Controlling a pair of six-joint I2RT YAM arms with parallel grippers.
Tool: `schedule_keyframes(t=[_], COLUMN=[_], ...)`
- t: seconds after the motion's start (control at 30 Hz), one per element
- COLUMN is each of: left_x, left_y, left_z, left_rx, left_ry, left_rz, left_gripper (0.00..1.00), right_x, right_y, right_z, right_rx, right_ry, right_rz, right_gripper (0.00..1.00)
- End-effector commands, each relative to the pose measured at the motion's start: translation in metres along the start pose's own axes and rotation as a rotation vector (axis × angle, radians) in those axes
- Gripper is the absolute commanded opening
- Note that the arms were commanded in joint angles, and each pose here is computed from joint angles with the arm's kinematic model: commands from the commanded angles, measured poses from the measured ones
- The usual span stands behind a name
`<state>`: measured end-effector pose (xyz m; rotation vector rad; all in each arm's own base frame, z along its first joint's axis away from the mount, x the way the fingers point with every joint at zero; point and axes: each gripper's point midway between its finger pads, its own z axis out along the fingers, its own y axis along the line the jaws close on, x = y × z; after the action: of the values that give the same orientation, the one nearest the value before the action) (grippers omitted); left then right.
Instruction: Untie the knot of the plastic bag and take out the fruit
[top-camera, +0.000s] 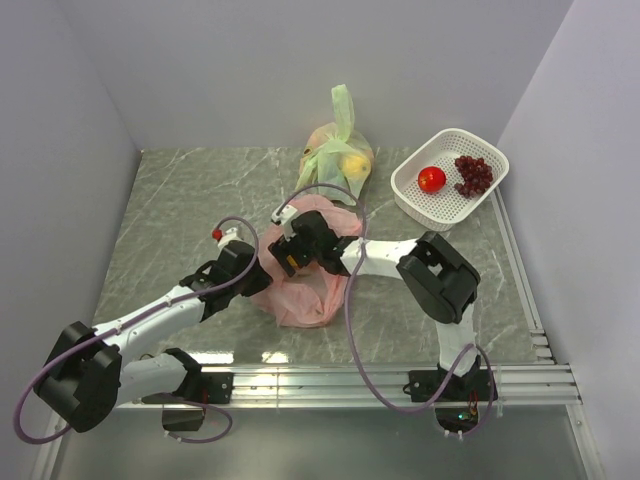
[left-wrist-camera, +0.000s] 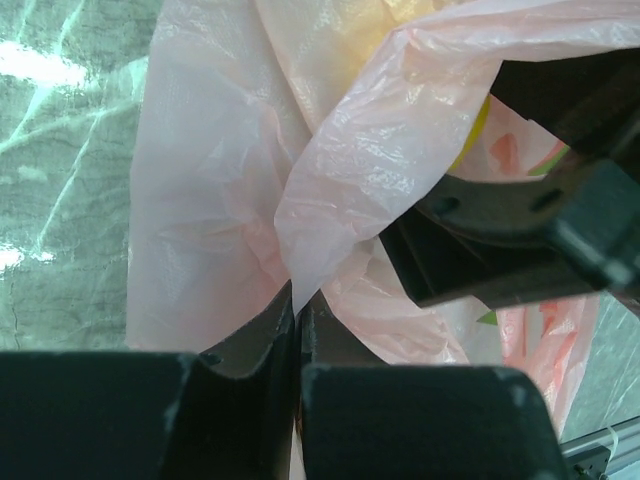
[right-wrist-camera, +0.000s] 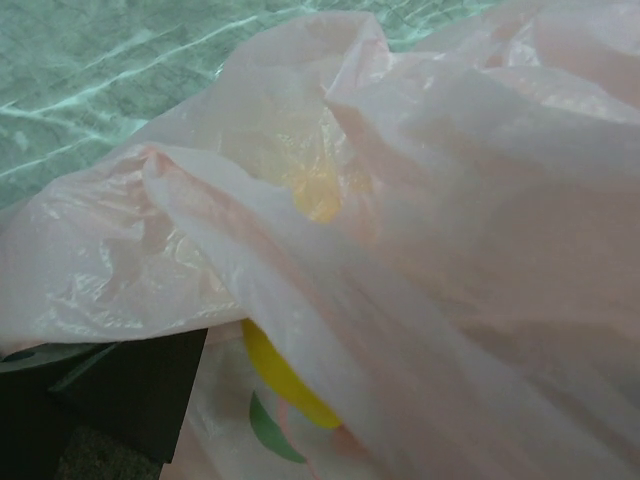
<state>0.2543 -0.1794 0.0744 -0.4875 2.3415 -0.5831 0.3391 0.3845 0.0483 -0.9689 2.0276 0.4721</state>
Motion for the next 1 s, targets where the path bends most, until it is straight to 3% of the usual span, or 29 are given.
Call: schedule_keyframes(t=[0.0, 0.23, 0.47, 0.67, 0.83, 0.97], left_x=[-0.010, -0.007, -0.012, -0.035, -0.051, -0.059], left_y=[-0.017, -0.015, -0.012, -0.011, -0.009, -0.008], left_z=[-0.003, -0.004, -0.006, -0.011, -0.013, -0.015], left_rx=[0.051, 0.049, 0.030, -0.013, -0.050, -0.065], left_ry=[-0.013, -0.007, -0.028, -0.090, -0.119, -0.138], left_rz=[0.013, 0.009, 0.016, 0.045, 0.065, 0.080], left_gripper=[0.08, 0.08, 0.08, 0.06, 0.05, 0.05], right_x=[-0.030, -0.036, -0.044, -0.043, -0.040, -0.063], right_y=[-0.001, -0.008, -0.005, 0.013, 0.026, 0.042], right_z=[0.007, 0.014, -0.005, -0.047, -0.088, -0.134], right_rx=[0.013, 0.049, 0.035, -0.044, -0.110, -0.199], right_ry=[-0.079, -0.108, -0.142, -0.171, -0.175, -0.236], right_rz=[-0.006, -0.004, -0.002, 0.052, 0.050, 0.015], right_gripper=[0.91, 0.86, 0.39, 0.18, 0.14, 0.13])
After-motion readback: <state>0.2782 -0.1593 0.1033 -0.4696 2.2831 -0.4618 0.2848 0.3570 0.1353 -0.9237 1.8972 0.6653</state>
